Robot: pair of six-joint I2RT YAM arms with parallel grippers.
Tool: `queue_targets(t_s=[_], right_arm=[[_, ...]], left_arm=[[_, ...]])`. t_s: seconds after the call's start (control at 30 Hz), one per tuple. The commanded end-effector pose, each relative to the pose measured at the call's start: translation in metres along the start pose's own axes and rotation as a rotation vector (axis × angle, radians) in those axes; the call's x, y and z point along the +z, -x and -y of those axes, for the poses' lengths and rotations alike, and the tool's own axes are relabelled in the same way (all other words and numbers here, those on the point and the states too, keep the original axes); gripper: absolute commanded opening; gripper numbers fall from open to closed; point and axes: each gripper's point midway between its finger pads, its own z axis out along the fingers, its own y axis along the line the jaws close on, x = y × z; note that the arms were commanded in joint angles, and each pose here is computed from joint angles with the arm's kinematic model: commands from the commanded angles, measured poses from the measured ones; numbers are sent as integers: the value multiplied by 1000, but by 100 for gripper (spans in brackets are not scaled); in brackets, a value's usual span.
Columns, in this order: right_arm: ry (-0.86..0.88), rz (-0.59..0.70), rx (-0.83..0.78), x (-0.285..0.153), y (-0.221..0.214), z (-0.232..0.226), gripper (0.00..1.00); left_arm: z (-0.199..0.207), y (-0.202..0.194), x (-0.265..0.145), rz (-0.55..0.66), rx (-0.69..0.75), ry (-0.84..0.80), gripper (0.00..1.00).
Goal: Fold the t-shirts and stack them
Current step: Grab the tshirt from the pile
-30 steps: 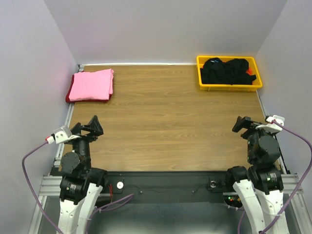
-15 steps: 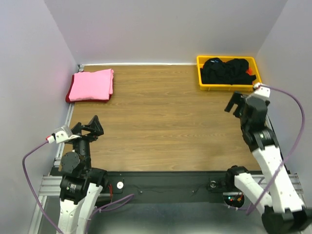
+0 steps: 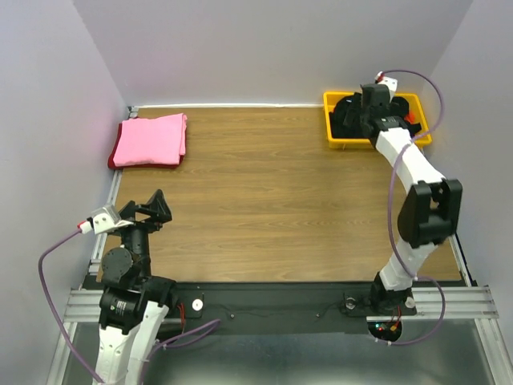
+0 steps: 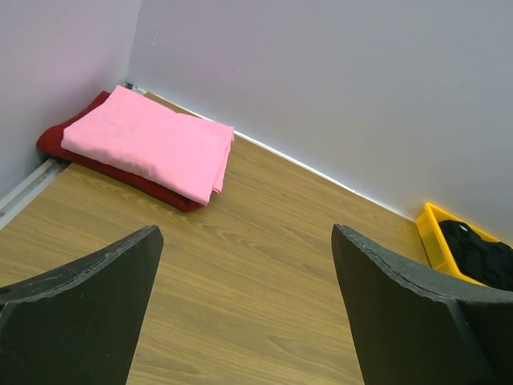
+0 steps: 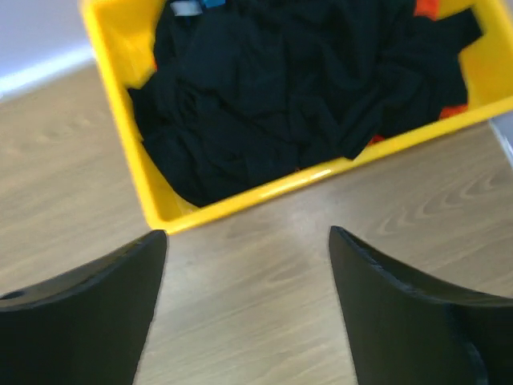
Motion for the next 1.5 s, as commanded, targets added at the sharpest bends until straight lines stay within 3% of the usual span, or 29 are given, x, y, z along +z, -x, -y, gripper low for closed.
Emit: queue_targets(t_s=[0.0, 0.03, 0.2, 0.37, 0.63, 0.7, 0.73, 0.83, 0.87, 0.93, 1.03, 1.07, 1.23, 1.37, 1.47], right_arm=[[24, -37, -17, 55, -6, -15, 79], [22, -36, -13, 63, -5, -17, 73], [25, -57, -15, 109, -15, -30, 63], [-3, -101, -12, 156, -47, -33, 62], [-25, -106, 8, 193, -61, -29, 58], [-12, -105, 8, 196, -59, -31, 50], [-6, -109, 4, 196, -61, -32, 39], [13, -111, -3, 192, -58, -33, 22], [23, -88, 7, 183, -43, -34, 10], [30, -68, 8, 170, -28, -33, 1], [91, 46, 22, 122, 40, -38, 1], [98, 42, 14, 122, 39, -38, 1], [221, 273, 40, 13, 153, -38, 1], [375, 377, 23, -56, 197, -48, 1], [600, 418, 12, -119, 213, -70, 1]], left_arm=[[4, 1, 5, 14, 7, -18, 98], [5, 1, 5, 12, 8, -18, 98], [7, -5, 8, -10, 18, -27, 98], [7, -6, 9, -14, 20, -27, 98], [8, -12, 12, -36, 27, -30, 98], [8, -12, 12, -34, 28, -34, 98], [8, -13, 12, -35, 28, -34, 97], [8, -13, 12, -36, 28, -35, 97], [9, -12, 12, -35, 28, -35, 97], [9, -13, 12, -37, 28, -36, 97], [8, -12, 11, -33, 27, -36, 97], [9, -12, 11, -32, 26, -37, 97], [7, -10, 10, -23, 24, -32, 97], [6, -8, 9, -11, 19, -27, 97], [6, -6, 8, -5, 16, -28, 97]])
